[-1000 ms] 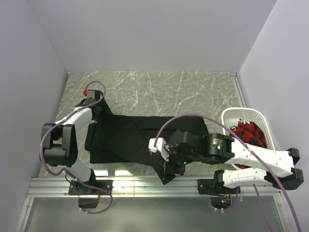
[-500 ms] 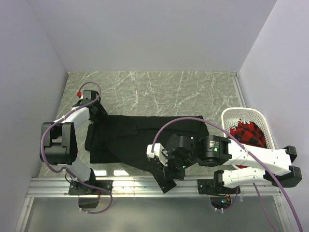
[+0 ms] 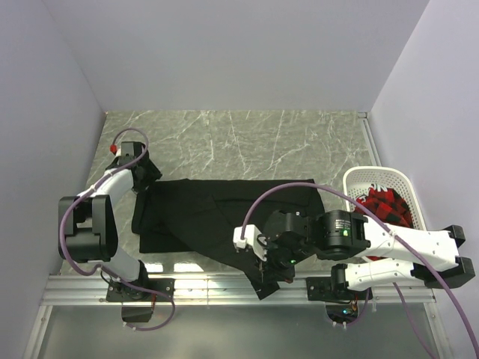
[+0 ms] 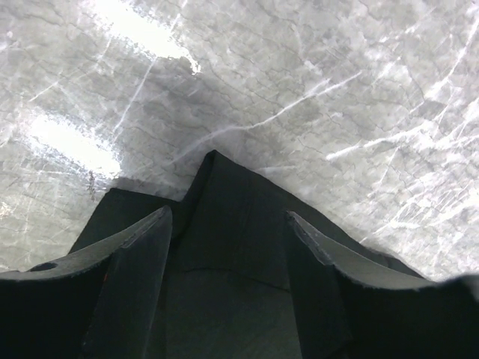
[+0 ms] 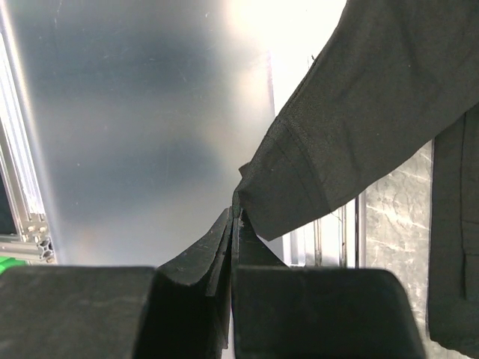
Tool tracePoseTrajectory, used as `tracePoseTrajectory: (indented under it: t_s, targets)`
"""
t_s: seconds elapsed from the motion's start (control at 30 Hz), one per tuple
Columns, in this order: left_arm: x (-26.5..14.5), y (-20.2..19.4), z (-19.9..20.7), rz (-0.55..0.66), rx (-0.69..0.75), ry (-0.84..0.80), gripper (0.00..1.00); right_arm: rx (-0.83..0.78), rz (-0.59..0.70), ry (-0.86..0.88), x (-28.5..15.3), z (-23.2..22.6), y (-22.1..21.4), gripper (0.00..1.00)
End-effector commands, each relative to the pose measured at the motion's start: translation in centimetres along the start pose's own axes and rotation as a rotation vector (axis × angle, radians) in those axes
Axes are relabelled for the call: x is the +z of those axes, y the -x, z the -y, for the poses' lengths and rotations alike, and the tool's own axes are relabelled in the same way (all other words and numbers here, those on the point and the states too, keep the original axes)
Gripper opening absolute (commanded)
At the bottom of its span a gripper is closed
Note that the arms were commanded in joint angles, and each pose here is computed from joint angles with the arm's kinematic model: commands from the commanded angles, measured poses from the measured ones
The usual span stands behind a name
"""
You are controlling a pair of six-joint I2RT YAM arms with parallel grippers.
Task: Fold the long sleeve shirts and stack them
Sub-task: Fold the shirt
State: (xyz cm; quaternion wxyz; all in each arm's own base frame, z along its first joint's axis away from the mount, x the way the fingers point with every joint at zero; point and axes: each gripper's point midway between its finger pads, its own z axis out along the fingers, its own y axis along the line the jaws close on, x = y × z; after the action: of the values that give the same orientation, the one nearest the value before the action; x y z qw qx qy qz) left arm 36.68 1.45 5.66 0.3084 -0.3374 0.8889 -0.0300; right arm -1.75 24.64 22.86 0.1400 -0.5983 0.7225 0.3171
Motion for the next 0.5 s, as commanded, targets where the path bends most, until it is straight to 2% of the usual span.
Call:
tracePoseTrajectory:
  t_s: [0.0, 0.13, 0.33, 0.47]
  targets:
    - [-0.4, 1.0, 0.3, 0.040, -0.026, -0.016, 0.66, 0.000, 0.003, 0.001, -0.4, -0.3, -0.2, 0.00]
    - [0.1, 0.8, -0.1, 0.025, -0.023, 0.008, 0.63, 0.012, -0.023, 0.029, -0.2, -0.6, -1.1, 0.00]
    - [0.9, 0.8, -0.8, 0.019, -0.031, 0.037, 0.54, 0.023, -0.028, 0.045, -1.6, -1.2, -2.0, 0.00]
    - [1.5, 0.8, -1.4, 0.012, -0.031, 0.067, 0.52, 0.024, -0.042, 0.060, -1.8, -1.4, -2.8, 0.00]
